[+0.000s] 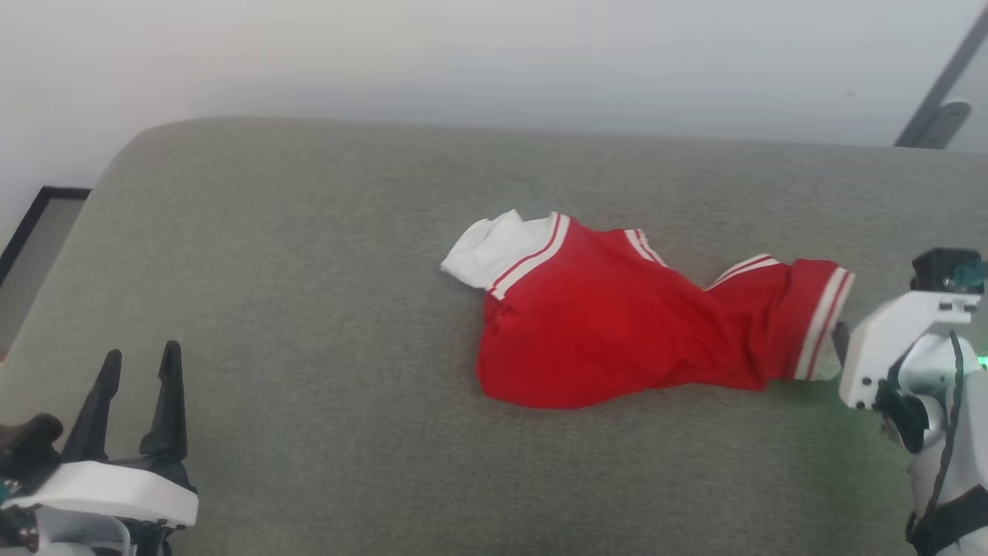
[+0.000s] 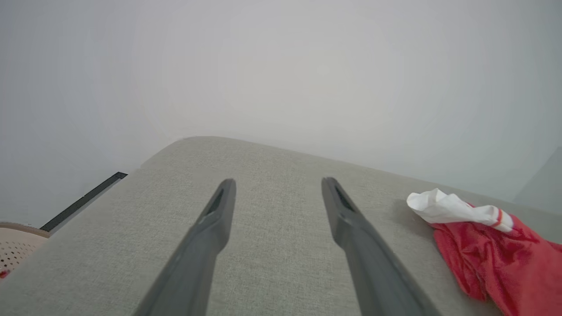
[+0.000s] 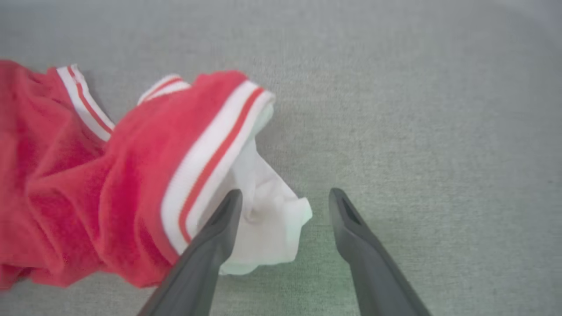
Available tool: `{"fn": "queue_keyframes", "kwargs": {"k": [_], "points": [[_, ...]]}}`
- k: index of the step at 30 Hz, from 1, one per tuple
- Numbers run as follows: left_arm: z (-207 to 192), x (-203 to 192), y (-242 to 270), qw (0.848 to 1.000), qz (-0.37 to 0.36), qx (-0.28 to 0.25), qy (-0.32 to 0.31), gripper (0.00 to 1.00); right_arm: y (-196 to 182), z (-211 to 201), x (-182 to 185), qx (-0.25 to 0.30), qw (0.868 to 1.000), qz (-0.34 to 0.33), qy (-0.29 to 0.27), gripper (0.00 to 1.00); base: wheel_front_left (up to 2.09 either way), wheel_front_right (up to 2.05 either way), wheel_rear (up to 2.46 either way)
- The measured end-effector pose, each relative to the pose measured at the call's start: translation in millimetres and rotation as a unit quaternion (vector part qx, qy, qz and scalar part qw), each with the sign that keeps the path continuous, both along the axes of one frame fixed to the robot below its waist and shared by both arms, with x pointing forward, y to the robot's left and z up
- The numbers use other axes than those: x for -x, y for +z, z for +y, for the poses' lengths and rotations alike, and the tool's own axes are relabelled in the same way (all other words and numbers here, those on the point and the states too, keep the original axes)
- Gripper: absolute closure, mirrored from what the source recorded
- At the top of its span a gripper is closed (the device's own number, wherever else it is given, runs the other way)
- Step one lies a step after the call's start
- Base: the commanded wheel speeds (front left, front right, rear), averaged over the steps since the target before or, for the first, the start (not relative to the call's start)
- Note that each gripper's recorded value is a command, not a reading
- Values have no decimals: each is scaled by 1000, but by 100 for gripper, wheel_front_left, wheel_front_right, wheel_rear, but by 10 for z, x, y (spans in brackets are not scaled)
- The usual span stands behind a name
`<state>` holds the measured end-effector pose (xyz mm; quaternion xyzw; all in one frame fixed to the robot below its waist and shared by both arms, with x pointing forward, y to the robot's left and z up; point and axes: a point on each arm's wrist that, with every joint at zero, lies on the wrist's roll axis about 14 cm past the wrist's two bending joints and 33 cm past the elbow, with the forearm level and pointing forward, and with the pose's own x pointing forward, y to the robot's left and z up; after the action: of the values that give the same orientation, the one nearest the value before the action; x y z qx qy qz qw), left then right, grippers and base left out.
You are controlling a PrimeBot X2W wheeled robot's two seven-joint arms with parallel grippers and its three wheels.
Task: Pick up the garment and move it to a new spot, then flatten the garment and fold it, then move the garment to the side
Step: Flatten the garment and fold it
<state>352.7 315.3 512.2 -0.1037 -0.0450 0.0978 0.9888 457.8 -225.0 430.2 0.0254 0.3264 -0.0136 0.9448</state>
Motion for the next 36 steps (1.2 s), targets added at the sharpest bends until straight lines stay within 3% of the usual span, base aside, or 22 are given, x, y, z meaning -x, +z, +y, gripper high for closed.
{"fn": "queue_keyframes", "kwargs": {"k": [5, 13, 18, 25, 36], "points": [[-115, -123, 63, 999, 4, -3, -35, 0, 413, 31, -95, 1, 995, -95, 10, 0, 0, 0, 0], [-431, -479, 210, 994, 14, -6, -108, 0, 1041, 95, -9, 10, 966, -259, 23, 0, 0, 0, 0], [-677, -762, 294, 986, 31, -3, -161, 0, 1227, 77, 123, 26, 948, -316, 20, 0, 0, 0, 0], [-1030, -1141, 147, 965, 116, 0, -234, 0, 1229, 27, 264, 41, 939, -343, 7, 0, 0, 0, 0], [-1419, -1630, -314, 914, 275, 1, -299, 0, 936, -139, 359, 44, 947, -316, -21, 0, 0, 0, 0]]}}
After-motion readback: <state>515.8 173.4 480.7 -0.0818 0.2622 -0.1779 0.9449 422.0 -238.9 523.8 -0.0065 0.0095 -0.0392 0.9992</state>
